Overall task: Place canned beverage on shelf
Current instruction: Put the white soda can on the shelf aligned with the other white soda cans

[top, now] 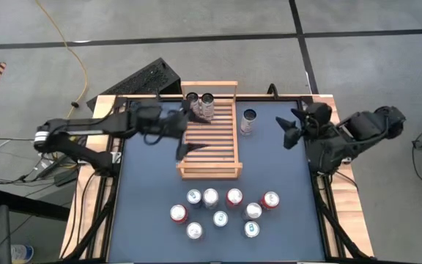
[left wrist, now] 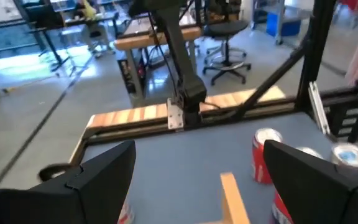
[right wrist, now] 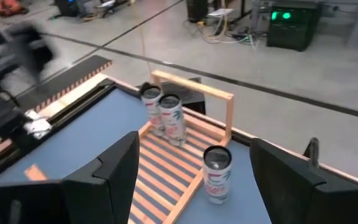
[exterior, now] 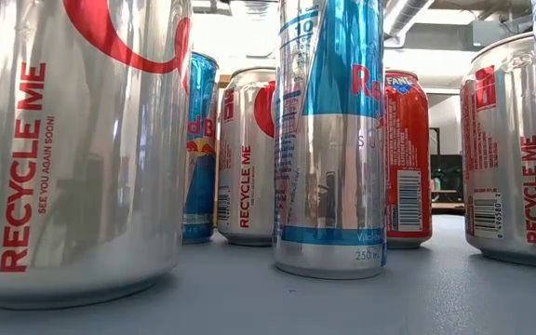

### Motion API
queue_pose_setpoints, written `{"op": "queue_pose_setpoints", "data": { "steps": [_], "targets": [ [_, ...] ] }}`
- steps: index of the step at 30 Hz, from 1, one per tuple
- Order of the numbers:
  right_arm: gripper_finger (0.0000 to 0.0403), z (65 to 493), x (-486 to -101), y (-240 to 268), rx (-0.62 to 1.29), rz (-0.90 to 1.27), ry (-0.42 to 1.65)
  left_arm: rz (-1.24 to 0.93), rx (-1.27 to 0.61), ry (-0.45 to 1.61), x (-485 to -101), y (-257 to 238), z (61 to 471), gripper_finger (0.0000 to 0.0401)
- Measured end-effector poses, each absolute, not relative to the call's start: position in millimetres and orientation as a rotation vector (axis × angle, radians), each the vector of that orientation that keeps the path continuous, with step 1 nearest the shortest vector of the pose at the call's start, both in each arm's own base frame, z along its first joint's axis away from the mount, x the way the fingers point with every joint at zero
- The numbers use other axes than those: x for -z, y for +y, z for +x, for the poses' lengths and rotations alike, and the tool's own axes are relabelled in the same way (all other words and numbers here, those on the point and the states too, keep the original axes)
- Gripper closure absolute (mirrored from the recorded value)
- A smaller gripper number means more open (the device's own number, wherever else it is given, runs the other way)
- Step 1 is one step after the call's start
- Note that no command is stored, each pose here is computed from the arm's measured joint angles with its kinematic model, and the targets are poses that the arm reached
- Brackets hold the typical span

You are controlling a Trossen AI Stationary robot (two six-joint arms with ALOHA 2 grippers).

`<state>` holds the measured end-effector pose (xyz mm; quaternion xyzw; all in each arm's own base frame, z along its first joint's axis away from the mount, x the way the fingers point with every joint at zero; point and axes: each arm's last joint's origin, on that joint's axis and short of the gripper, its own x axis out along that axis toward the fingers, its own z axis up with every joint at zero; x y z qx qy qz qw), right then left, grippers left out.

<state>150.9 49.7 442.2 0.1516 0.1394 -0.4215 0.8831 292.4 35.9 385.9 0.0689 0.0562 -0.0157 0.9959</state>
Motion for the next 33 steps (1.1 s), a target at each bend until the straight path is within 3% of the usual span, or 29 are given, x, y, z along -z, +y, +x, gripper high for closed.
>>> {"op": "queue_pose_setpoints", "data": {
  "steps": [15,33],
  "targets": [
    [0.0127,178,-422,86,0.826,0.243,0.362,0.125,-0.011,0.207,-328,102,413,0.006],
    [0.0127,173,-418,103,0.776,0.304,0.341,0.104,-0.115,0.29,-266,162,464,0.006]
  ]
}}
